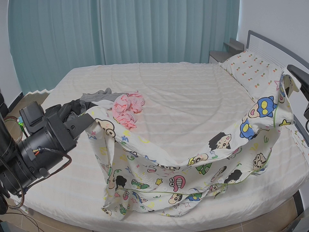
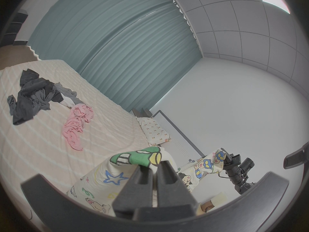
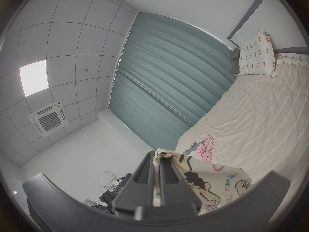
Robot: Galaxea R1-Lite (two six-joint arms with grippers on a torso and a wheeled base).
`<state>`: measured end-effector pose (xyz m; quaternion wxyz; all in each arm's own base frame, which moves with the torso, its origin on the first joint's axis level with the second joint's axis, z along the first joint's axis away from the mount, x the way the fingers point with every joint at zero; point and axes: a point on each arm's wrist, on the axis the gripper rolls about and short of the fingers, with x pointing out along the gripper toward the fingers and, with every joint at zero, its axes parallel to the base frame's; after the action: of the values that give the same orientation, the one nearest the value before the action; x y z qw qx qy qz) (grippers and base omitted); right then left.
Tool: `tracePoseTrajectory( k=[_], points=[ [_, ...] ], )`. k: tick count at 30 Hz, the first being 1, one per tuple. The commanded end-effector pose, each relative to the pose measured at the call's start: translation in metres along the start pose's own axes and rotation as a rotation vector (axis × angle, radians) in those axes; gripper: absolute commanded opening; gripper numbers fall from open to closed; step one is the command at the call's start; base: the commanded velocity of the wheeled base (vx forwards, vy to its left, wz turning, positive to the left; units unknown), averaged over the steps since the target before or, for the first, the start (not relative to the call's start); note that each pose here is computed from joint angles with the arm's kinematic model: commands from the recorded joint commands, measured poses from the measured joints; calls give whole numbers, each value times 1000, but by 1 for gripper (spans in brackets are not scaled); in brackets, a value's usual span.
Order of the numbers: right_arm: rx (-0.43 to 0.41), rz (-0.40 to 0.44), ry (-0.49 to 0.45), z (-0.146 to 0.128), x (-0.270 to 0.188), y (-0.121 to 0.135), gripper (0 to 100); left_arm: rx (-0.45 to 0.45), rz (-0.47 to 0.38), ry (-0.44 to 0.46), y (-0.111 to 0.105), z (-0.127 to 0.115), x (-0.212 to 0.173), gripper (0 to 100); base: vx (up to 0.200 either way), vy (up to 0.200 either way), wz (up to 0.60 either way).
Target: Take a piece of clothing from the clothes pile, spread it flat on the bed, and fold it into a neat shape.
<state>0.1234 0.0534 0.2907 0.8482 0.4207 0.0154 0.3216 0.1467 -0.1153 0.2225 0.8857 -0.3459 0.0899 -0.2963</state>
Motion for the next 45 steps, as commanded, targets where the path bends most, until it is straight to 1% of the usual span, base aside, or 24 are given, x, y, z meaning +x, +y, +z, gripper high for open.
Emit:
tracePoseTrajectory(
  k=[1, 9, 14, 16, 18, 21, 24, 30, 33, 37, 42, 45],
  points=[
    [1, -2, 4, 0, 2, -1, 0, -1, 4, 3, 0, -1, 2, 0, 0, -200, 0],
    [5, -13, 12, -3, 1, -4, 0, -1, 18, 23, 4, -5, 2, 0, 0, -200, 0],
    [12, -40, 28, -9, -1, -11, 0, -4, 38, 48, 8, -11, 4, 0, 0, -200, 0],
    [18, -79, 45, -15, -4, -22, 0, -2, 53, 65, 12, -15, 5, 0, 0, -200, 0],
    [23, -89, 57, -18, -6, -26, 0, -1, 59, 72, 13, -17, 6, 0, 0, -200, 0],
    [21, -97, 50, -16, -7, -28, 0, -1, 58, 71, 13, -17, 5, 0, 0, -200, 0],
    [12, -86, 38, -12, -9, -26, 0, 0, 57, 70, 13, -17, 4, 0, 0, -200, 0],
    [9, -67, 48, -12, -14, -24, 0, 1, 71, 80, 17, -20, 1, 0, 0, 0, 0],
    [10, -67, 50, -13, -14, -24, 0, 2, 79, 64, 16, -19, -1, 0, 0, 0, 0],
    [10, -65, 51, -13, -15, -24, 0, 5, 93, 32, 15, -16, -4, 0, -200, 0, 0],
    [6, -53, 44, -12, -18, -21, 0, 4, 83, 6, 12, -12, -10, 0, -200, 0, 0],
    [-3, -9, 56, -11, -25, -15, 0, 5, 65, -13, 10, -9, -18, 0, -200, 0, 0]
  ],
)
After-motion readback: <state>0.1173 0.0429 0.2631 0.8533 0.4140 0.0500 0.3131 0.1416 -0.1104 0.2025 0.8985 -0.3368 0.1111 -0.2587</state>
